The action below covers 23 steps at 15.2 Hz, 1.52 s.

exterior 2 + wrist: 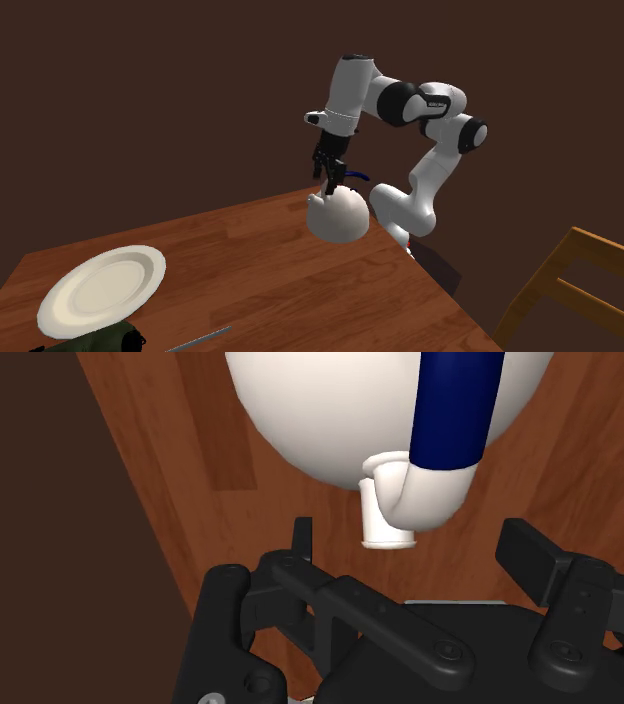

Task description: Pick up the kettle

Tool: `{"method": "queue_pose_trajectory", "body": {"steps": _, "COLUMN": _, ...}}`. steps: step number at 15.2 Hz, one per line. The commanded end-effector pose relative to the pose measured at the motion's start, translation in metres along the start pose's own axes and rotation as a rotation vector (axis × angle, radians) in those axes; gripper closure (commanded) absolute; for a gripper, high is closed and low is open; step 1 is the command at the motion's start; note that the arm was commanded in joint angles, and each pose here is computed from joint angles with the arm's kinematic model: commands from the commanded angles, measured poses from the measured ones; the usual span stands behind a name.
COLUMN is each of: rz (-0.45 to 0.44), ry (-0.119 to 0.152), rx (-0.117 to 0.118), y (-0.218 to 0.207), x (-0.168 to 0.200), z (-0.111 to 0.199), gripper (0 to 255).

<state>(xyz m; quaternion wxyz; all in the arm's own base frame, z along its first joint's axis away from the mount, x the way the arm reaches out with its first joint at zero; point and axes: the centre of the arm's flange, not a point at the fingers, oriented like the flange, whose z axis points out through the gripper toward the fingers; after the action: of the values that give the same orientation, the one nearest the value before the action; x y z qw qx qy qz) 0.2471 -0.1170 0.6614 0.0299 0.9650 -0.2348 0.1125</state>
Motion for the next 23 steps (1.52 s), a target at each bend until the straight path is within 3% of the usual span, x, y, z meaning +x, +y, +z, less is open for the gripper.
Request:
{"method": "queue_pose_trajectory", "body": {"steps": 1, "rz": 0.000, "ry": 0.000, "rx": 0.000, "y": 0.000, "x": -0.003, "z": 0.014, "gripper": 0}}
{"method": "queue_pose_trajectory", "body": {"steps": 3, "rz": 0.000, "ry": 0.000, "rx": 0.000, "y": 0.000, "x": -0.003, "z": 0.014, "gripper": 0}}
{"method": "queue_pose_trajectory", "body": {"steps": 4, "rz": 0.000, "ry": 0.000, "rx": 0.000, "y": 0.000, "x": -0.003, "z": 0.015, "gripper": 255}}
{"method": "queue_pose_trajectory", "body": {"steps": 13, "rz": 0.000, "ry": 0.000, "rx": 0.000, "y": 0.000, "x": -0.003, "z": 0.014, "gripper": 255}}
{"method": "queue_pose_trajectory", "body": {"steps": 23, "rz": 0.000, "ry": 0.000, "rx": 0.000, "y": 0.000, "x": 0.009, "z": -0.037, "gripper": 255}}
